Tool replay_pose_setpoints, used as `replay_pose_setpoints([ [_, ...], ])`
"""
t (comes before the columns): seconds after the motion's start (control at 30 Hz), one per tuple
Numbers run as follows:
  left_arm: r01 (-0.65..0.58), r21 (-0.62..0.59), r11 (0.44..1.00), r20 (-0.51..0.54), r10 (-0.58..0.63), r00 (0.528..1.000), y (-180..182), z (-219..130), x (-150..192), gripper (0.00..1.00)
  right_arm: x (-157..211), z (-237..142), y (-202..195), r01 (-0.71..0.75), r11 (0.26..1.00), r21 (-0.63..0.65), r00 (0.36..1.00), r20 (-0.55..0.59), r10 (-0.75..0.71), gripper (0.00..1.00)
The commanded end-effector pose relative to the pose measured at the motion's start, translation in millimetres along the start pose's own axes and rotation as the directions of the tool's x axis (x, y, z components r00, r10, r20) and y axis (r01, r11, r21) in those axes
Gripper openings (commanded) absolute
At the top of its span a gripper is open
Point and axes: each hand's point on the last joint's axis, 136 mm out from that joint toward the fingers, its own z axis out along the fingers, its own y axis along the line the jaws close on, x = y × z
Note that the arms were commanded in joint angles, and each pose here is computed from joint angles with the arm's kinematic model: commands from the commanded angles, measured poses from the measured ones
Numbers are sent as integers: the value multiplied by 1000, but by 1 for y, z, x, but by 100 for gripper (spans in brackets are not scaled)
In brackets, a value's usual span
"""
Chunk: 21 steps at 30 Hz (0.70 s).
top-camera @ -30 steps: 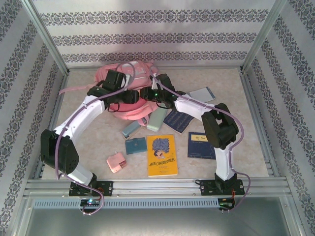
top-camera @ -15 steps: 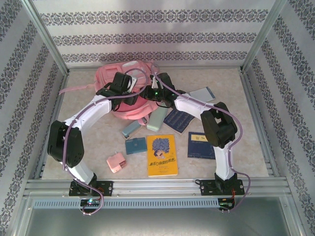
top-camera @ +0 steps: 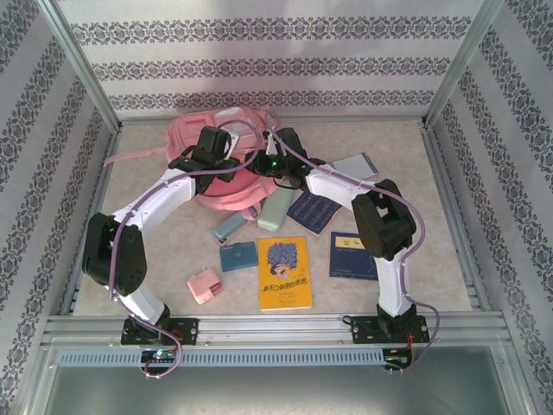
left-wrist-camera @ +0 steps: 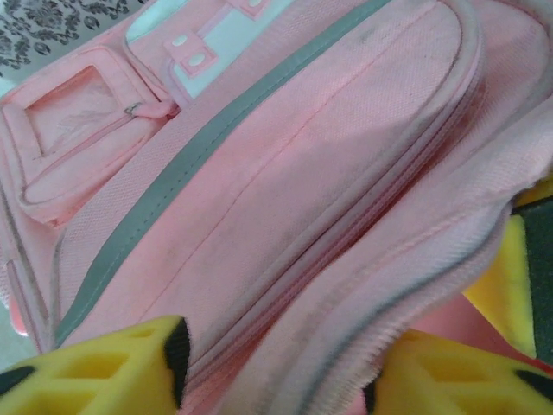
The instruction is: Pack books, pencil case, and school supplies into a backpack
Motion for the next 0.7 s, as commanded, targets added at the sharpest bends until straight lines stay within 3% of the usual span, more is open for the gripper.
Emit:
replay_pose_setpoints([
  [0.0, -13, 27, 1000, -1, 13, 1000, -7, 11, -10, 42, -23, -3, 4, 5, 1000, -22, 998, 69, -4, 22],
  [0.2, 1, 52, 999, 40, -3, 999, -7, 0, -29, 0, -27, -16, -1, 31, 999, 29, 995, 90, -33, 22],
  [0.37, 149, 56, 987, 97, -154, 983, 10, -26, -61, 0, -36, -43, 4, 91, 990, 111, 986, 131, -105, 26],
  [0.47, 259, 69, 963, 73, -264, 962, 22, -35, -75, 0, -38, -70, 10, 129, 980, 154, 977, 148, -152, 28],
  [0.67, 367, 144, 919, 20, -374, 927, 21, -40, -91, 0, -25, -123, 7, 160, 954, 253, 969, 145, -201, 32],
])
